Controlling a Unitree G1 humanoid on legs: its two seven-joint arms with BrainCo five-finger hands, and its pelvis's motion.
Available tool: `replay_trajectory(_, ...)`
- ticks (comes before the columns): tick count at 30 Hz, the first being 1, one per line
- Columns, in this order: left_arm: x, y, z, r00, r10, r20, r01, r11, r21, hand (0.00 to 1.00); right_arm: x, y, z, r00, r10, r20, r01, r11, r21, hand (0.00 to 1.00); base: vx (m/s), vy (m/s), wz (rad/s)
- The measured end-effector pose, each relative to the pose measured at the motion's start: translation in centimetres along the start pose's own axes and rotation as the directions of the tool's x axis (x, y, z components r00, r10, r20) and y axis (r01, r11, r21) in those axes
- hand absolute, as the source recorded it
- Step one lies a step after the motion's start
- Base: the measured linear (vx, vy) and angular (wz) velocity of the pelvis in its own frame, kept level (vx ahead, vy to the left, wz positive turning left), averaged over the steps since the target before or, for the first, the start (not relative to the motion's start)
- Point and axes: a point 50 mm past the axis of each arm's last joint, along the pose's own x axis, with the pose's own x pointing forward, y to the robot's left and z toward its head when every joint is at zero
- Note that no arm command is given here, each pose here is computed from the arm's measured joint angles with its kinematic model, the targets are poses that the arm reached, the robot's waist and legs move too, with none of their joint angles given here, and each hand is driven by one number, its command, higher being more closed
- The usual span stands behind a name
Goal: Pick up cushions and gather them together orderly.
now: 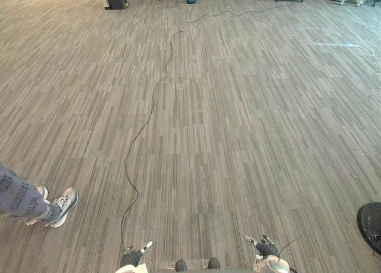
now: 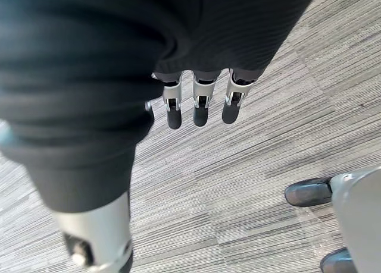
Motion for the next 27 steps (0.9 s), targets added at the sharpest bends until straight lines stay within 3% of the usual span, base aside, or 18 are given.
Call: replay_trajectory(27,0.1,-0.9,-0.1,0.998,-0.053,-0.018,0.055,0.993,0.101,0.0,-0.2,0.4,-1.6,0.997,0.003,-0.079,-0.005,1.0,-0.031,0.0,0.0,-0.008,0.03)
